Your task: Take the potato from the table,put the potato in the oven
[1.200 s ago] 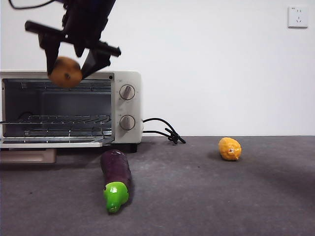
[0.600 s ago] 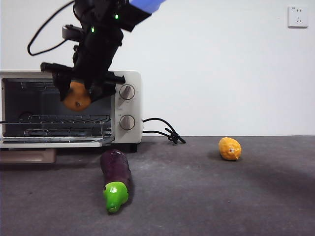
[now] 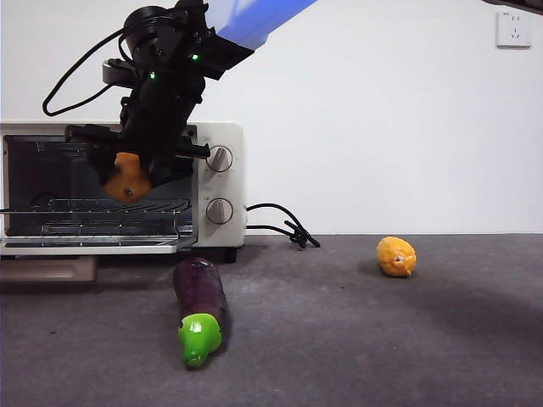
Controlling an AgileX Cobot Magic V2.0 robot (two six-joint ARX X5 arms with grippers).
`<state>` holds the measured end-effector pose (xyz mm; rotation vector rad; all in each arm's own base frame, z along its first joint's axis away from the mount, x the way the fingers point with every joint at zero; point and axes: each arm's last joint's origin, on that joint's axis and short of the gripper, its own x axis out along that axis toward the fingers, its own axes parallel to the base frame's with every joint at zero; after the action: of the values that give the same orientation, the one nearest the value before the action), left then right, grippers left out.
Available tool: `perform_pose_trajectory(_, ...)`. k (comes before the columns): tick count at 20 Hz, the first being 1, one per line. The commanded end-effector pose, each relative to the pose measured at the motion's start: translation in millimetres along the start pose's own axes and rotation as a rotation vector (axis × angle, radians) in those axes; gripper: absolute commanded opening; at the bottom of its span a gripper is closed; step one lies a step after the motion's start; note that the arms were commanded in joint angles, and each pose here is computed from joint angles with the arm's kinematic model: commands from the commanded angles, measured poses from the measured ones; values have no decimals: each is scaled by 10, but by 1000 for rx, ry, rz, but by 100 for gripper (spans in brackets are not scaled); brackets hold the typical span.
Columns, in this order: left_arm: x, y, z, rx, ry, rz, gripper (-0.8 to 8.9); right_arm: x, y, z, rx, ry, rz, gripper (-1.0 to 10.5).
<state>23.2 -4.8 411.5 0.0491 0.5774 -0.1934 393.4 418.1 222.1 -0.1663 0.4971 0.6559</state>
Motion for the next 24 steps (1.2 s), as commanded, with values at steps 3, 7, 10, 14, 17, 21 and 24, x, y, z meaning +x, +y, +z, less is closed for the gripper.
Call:
perform_pose_trajectory(3,8,1,-3,13,-3,4,-5,92,10,-107,-9,16,-1,57)
perform_pose_trajectory(7,8,1,-3,12,-3,3,-5,93,1,-104,-8,12,-12,257)
perform_pose_trajectory(10,8,1,-3,13,-3,3,-5,96,-7,-106,-8,10,-47,257)
perform_pose_trajectory(14,8,1,-3,13,-3,3,-5,95,-9,-107,-5,10,-54,404)
perform_pose_trajectory(17,18,1,4,13,1,3,-5,95,-13,-110,-6,11,-73,574)
perform_pose_trajectory(21,41,1,18,14,10,4,-5,71,27,-98,-4,20,-83,575)
perform_pose_trajectory(24,50,1,24,14,13,4,-5,-38,56,-28,9,83,-105,574)
